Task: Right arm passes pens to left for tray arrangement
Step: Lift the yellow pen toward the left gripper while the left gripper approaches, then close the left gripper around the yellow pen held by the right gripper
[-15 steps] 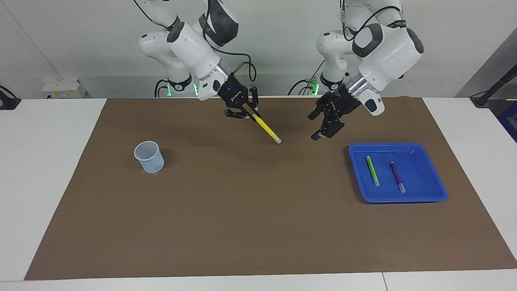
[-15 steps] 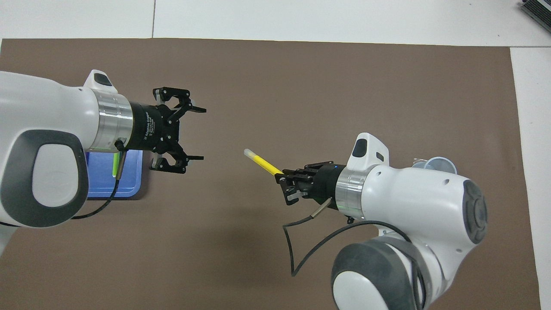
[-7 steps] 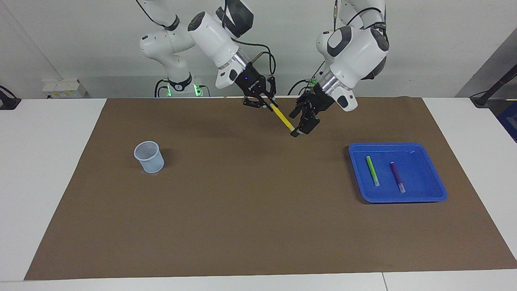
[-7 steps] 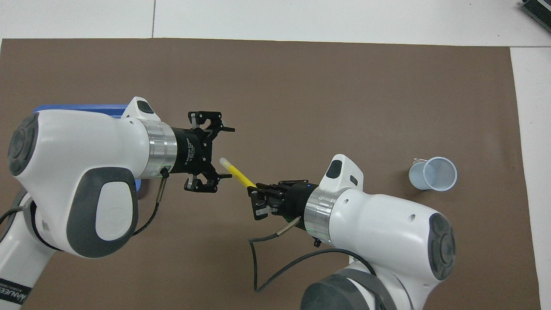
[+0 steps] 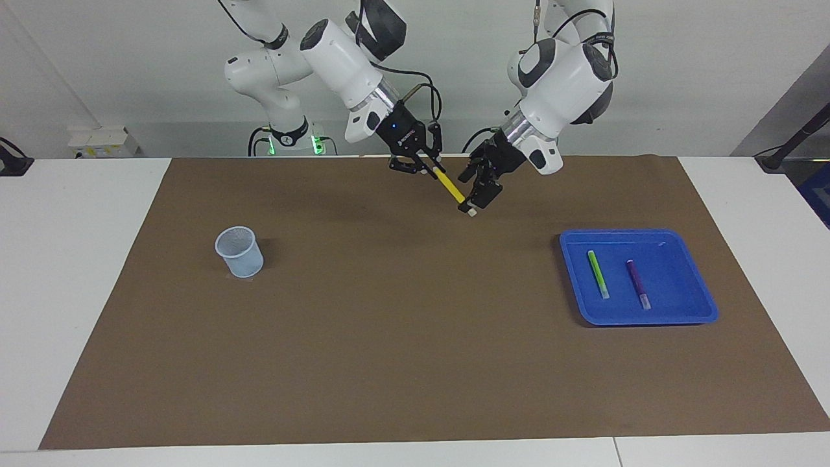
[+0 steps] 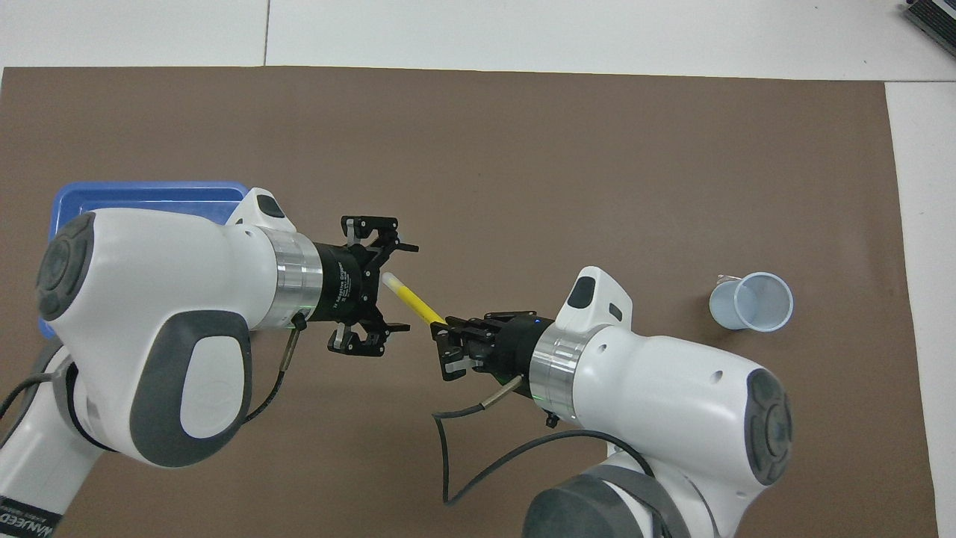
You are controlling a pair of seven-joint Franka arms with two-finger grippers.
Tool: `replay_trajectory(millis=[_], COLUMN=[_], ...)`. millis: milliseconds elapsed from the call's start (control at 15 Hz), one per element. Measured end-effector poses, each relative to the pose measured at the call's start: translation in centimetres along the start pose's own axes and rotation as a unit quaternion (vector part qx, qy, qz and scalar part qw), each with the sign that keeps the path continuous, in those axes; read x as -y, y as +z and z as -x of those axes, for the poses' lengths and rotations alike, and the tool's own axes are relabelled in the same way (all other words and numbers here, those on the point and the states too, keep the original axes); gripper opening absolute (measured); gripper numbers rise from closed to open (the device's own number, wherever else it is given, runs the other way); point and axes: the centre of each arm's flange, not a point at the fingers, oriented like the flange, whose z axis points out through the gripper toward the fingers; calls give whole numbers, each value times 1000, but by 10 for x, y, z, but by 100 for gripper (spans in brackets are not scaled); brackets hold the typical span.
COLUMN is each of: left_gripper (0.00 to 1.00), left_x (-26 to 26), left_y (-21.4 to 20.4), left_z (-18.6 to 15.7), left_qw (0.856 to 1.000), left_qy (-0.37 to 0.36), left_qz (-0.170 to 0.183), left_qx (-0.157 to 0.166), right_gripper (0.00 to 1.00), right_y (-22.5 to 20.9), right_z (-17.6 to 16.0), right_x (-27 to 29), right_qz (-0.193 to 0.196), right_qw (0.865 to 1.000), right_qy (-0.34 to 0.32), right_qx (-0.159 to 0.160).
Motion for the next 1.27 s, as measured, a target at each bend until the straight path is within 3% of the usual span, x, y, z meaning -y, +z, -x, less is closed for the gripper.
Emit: replay_trajectory(millis=[334,467,868,935,1068,1268], left_gripper=[100,90,89,81,77,41], left_x=[25,28,27,27,27,26], left_y=[23,23,16,15,14,13], left_z=[16,17,14,14,15,15], left_qw=[1000,1000,1000,1000,1000,1000], left_qy=[16,18,16,16,16,16], left_qz=[-6,-5,2,3,4,5], left_qx=[-8,-9,-9,-9,-9,-9], right_gripper=[17,17,17,17,17,17], right_y=[0,0,0,0,0,1], right_z=[0,0,0,0,0,0], right_x=[0,0,0,0,-1,0], right_qz=[0,0,0,0,0,0], right_qw=[1000,1000,1000,1000,1000,1000], right_qy=[0,0,-1,-1,-1,-3], right_qx=[0,0,-1,0,0,2])
